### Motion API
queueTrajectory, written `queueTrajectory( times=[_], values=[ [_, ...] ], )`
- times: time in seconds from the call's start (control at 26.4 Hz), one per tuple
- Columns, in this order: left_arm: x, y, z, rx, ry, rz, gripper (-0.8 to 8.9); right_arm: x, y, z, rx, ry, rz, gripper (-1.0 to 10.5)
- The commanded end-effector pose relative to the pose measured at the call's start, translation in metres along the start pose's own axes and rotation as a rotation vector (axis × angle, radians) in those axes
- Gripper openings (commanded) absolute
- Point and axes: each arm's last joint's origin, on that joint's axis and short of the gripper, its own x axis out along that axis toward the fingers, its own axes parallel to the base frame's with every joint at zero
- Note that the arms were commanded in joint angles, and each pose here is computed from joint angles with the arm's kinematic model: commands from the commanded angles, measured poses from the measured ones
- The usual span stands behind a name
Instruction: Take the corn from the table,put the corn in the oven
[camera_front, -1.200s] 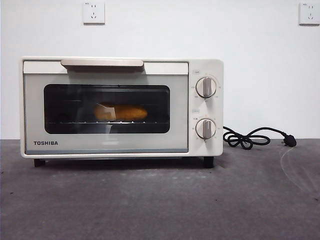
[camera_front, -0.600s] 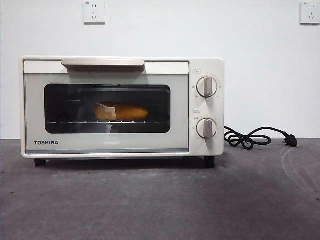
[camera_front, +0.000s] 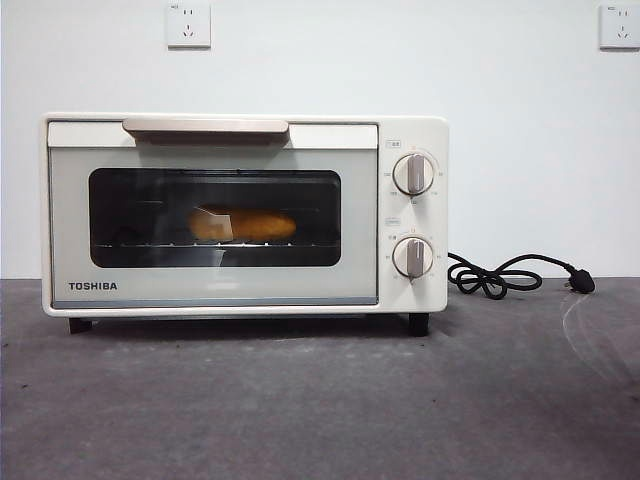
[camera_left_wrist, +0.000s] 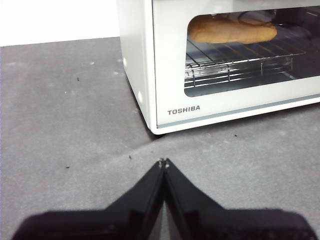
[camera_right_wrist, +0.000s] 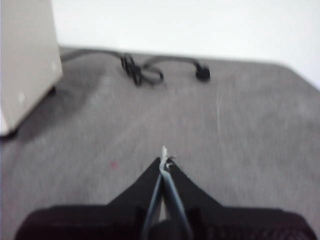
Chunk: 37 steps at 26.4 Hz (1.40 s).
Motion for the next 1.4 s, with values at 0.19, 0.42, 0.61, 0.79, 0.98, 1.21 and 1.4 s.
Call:
queueTrajectory(
  times=[0.19,0.42,0.61,0.79,0.98,1.21,1.4],
  values=[
    [0.0007,0.0003,-0.0012,0.009,-0.003,0.005,-0.04,0.0011,-0.0001,-0.0028,0.025,0.004,-0.008,0.0],
    [0.0007,0.0003,-0.0012,0.009,-0.003,0.005,-0.04,0.0012,-0.0004,-0.0025,0.022,0.003,-0.019,0.0],
    [0.0007,0.0003,-0.0012,0.009,-0.003,0.005,-0.04,0.0012,-0.0004,-0.0025,0.022,0.003,-0.019,0.0],
    [0.0007,0.0003,-0.0012,0.009,-0.003,0.005,-0.04,0.0012,-0.0004,-0.0025,0.022,0.003,-0.019,0.0],
    [0.0006,0.0003,-0.0012,0.009,-0.004,0.005,-0.04,0.0012,-0.0004,-0.0025,0.022,0.003,-0.019,0.0],
    [-0.0034,0.0,0.0032,0.023,-0.069,0.007,-0.04,0.0012,-0.0004,-0.0025,0.022,0.003,-0.019,0.0],
    [-0.0034,-0.0003,0.0031,0.023,-0.068,0.004,-0.04,0.0012,-0.0004,-0.0025,0.022,0.002,-0.019,0.0]
  ],
)
